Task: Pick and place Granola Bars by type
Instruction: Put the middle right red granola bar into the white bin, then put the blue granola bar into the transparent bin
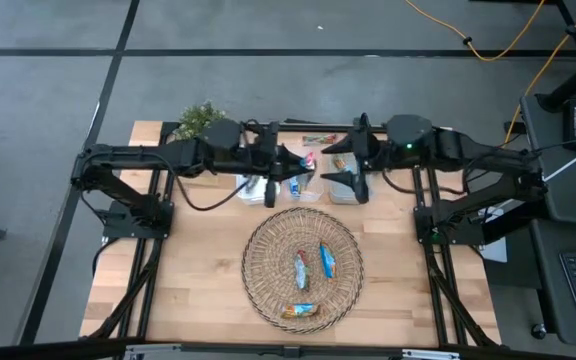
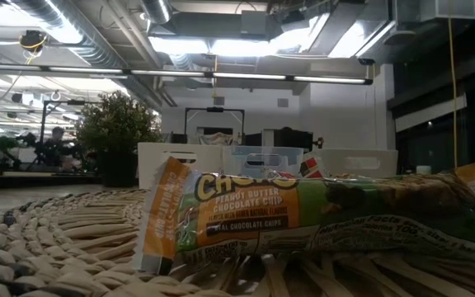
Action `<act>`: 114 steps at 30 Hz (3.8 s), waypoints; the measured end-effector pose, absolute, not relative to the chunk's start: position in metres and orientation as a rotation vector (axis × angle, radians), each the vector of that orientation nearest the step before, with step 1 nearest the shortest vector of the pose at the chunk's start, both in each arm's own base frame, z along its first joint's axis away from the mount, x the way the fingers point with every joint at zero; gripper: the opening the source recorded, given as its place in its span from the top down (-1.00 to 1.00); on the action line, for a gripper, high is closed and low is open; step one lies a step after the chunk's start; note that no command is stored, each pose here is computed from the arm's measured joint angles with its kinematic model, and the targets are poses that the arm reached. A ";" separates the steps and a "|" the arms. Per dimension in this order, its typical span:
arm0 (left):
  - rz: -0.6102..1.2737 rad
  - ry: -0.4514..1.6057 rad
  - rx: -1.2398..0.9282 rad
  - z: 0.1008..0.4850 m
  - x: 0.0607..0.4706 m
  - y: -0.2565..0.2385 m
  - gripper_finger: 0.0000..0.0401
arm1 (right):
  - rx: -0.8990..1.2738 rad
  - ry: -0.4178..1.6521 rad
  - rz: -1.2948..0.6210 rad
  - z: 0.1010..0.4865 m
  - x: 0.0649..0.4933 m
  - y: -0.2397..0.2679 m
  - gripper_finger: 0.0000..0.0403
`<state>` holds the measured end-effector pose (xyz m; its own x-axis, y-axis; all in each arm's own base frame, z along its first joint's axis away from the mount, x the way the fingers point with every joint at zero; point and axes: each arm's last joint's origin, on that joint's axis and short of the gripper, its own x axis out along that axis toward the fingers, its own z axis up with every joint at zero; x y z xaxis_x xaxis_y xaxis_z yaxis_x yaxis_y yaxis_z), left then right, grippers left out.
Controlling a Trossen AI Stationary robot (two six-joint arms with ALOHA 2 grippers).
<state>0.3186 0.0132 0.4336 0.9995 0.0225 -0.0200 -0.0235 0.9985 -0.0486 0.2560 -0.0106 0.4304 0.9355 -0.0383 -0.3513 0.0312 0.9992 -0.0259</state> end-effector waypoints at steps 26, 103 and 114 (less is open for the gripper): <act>0.507 0.202 -0.171 0.460 0.189 0.025 0.90 | 0.242 0.664 -0.595 0.376 0.112 -0.006 -0.12; 0.704 0.351 -0.468 0.388 0.216 0.077 -0.14 | 0.352 0.792 -1.074 0.281 0.145 -0.079 -0.32; 0.663 0.416 -0.306 0.387 0.217 0.077 -0.14 | 0.727 0.836 -1.328 0.245 0.148 -0.126 -0.32</act>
<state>0.2174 0.0771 0.3869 0.7113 0.5274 -0.4646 -0.6475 0.7488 -0.1414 0.1485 -0.1263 0.2448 0.0465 -0.5233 -0.8509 0.9936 0.1123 -0.0148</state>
